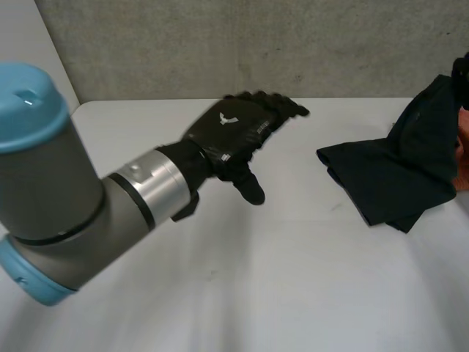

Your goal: Fold the laundry.

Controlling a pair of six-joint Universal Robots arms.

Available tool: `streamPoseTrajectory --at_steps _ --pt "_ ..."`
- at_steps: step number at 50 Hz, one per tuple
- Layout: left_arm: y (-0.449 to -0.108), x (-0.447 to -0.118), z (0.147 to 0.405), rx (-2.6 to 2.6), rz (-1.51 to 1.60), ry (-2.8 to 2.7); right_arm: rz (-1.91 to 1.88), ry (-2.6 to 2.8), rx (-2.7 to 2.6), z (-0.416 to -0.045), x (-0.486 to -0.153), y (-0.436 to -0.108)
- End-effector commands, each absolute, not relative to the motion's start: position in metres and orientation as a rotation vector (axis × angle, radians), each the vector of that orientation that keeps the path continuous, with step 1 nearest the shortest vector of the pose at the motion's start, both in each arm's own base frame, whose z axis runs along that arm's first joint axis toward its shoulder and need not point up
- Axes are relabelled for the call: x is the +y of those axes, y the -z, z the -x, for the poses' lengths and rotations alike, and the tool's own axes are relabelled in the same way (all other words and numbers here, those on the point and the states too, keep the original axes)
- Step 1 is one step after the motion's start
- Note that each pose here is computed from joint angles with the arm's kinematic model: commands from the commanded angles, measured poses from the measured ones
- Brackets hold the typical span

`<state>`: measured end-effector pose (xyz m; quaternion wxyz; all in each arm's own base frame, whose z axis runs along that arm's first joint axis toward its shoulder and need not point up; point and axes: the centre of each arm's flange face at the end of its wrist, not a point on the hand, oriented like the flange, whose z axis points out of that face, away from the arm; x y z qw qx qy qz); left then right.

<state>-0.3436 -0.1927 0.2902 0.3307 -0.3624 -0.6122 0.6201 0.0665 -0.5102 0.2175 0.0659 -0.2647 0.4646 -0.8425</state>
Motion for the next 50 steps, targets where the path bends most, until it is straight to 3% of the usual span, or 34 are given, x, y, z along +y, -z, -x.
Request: streamPoseTrajectory --at_steps 1,3,7,10,11,15,19,26,37,41,50 --pt "-0.330 -0.213 0.310 -1.577 0.835 -1.813 0.882 2.454 1.254 -0.128 -0.483 -0.275" --pt "-0.337 -0.218 0.301 -1.582 0.799 -1.856 0.913 2.425 1.218 -0.146 -0.473 -0.286" --pt "-0.356 -0.232 0.275 -1.600 0.667 -1.966 1.028 2.262 1.080 -0.219 -0.420 -0.317" --pt "-0.363 -0.236 0.263 -1.595 0.607 -2.009 1.083 2.113 1.053 -0.258 -0.390 -0.306" --pt "-0.366 -0.240 0.255 -1.594 0.568 -2.035 1.129 1.998 1.023 -0.286 -0.364 -0.297" --pt "-0.369 -0.246 0.239 -1.589 0.493 -2.067 1.219 1.702 1.011 -0.339 -0.299 -0.257" --pt "-0.364 -0.248 0.230 -1.598 0.439 -2.053 1.270 1.559 1.077 -0.364 -0.260 -0.220" --pt "-0.348 -0.251 0.224 -1.641 0.410 -2.006 1.390 1.730 1.294 -0.359 -0.266 -0.210" --pt "-0.326 -0.251 0.220 -1.739 0.409 -1.923 1.226 1.962 1.768 -0.324 -0.289 -0.247" --pt "-0.305 -0.244 0.221 -1.854 0.438 -1.820 1.104 1.982 1.982 -0.295 -0.297 -0.256" --pt "-0.224 -0.200 0.228 -2.238 0.857 -1.489 1.108 1.815 2.194 -0.265 -0.288 -0.225"
